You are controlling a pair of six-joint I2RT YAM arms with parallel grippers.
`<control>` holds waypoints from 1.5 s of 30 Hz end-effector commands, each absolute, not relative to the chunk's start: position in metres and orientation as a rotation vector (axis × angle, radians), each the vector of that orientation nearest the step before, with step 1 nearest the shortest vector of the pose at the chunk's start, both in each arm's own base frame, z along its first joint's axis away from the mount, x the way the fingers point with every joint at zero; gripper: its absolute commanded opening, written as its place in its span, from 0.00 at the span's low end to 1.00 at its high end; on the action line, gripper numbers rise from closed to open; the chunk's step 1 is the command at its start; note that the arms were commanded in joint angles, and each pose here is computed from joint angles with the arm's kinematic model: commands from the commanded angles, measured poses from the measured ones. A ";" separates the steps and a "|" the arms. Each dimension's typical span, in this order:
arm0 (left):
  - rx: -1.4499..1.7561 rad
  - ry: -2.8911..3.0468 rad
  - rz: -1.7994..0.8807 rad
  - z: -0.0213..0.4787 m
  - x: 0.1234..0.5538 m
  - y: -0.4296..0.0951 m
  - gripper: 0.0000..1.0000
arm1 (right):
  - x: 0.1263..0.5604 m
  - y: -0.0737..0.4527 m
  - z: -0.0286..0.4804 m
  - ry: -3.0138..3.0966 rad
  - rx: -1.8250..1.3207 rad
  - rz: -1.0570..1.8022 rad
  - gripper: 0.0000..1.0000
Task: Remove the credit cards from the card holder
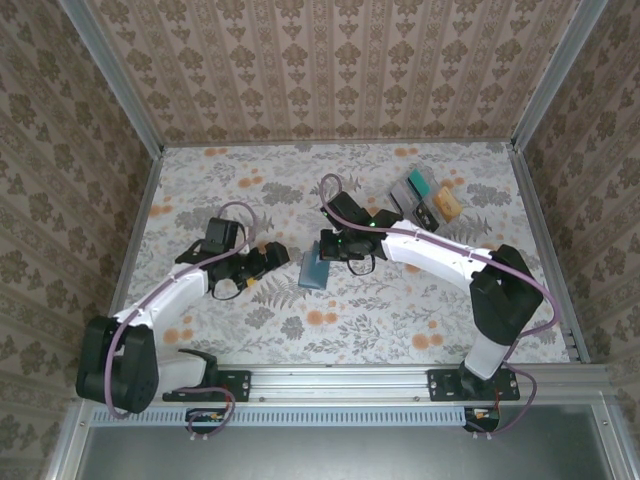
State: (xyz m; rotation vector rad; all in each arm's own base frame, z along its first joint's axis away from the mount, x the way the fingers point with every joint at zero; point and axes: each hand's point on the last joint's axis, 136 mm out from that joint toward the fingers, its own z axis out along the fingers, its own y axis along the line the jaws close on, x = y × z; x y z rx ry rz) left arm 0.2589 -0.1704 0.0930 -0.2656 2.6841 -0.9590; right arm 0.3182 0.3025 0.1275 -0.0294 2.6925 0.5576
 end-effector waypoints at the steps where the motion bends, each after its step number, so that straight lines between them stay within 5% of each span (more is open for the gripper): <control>1: -0.179 2.623 -1.027 0.112 0.276 -0.182 1.00 | 0.316 0.264 0.122 2.709 0.023 0.367 0.05; 12: -0.062 2.593 -1.149 0.108 0.288 -0.229 0.96 | 0.317 0.191 0.080 2.790 0.113 0.153 0.06; 16: -0.038 2.629 -1.184 0.102 0.284 -0.253 0.68 | 0.322 0.190 0.073 2.788 0.100 0.151 0.06; 18: -0.047 2.642 -1.183 0.101 0.281 -0.261 0.66 | 0.323 0.184 0.068 2.798 0.136 0.113 0.06; 45: 0.073 2.877 -0.885 0.052 0.271 -0.282 0.53 | 0.313 0.176 0.032 2.862 0.178 0.070 0.05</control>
